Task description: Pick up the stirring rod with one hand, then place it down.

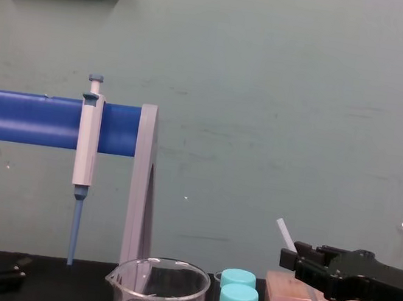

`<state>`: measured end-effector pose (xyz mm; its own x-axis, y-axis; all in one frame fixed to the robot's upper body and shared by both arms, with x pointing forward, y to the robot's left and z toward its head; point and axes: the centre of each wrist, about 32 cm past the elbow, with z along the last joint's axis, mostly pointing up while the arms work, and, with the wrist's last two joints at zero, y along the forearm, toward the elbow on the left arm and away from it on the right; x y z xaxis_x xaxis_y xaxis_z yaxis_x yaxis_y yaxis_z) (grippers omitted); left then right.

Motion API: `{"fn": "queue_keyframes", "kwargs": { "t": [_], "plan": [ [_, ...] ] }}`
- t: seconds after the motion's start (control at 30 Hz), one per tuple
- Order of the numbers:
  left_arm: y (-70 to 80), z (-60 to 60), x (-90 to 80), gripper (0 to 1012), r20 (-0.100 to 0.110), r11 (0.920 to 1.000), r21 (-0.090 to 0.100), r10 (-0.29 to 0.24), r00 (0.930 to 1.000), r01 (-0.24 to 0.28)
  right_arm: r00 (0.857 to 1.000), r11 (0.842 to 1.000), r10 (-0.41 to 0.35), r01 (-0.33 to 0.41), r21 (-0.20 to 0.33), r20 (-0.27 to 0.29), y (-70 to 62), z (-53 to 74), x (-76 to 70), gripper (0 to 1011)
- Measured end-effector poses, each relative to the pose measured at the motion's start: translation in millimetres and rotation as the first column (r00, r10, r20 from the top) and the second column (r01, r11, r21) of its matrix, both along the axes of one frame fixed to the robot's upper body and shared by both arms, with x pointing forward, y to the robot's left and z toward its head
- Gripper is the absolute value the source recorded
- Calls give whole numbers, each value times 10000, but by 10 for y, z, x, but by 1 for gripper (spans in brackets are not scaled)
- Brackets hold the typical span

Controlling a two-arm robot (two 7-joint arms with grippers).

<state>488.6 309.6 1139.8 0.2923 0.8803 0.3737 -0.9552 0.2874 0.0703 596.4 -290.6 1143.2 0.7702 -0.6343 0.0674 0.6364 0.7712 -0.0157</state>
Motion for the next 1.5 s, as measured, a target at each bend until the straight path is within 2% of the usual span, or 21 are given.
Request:
{"fn": "queue_keyframes", "kwargs": {
  "t": [0.03,0.13,0.2,0.23,0.33,0.83,1.1,1.3,1.4,1.5],
  "plan": [
    [0,0,0,1000,0,10000,0,0,10000,0,10000,10000,1,-1,0,1,0,0,0,321],
    [0,0,0,1000,0,10000,1,0,10000,0,10000,10000,0,0,0,0,0,0,0,260],
    [0,0,0,1000,0,10000,1,0,10000,0,10000,10000,1,-1,0,0,0,0,0,164],
    [0,0,0,1000,0,10000,0,0,10000,0,10000,10000,0,0,0,0,0,0,0,164],
    [0,0,0,1000,0,10000,0,0,10000,0,10000,10000,0,0,0,0,0,0,0,72],
    [0,0,0,1000,0,10000,0,1,10000,-1,10000,10000,0,0,0,0,0,0,0,72],
    [0,0,0,1000,0,10000,0,0,10000,0,9998,9999,-120,120,-12,132,10,44,-51,72],
    [0,0,0,1000,0,10000,0,0,10000,0,9991,9996,-126,116,258,398,34,125,-101,72],
    [0,0,0,1000,0,10000,0,0,10000,0,9977,9990,-114,85,435,675,52,195,-117,72],
    [0,0,0,1000,0,10000,0,0,10000,0,9926,9978,-226,151,639,1193,87,297,-134,72]
  ]
}}
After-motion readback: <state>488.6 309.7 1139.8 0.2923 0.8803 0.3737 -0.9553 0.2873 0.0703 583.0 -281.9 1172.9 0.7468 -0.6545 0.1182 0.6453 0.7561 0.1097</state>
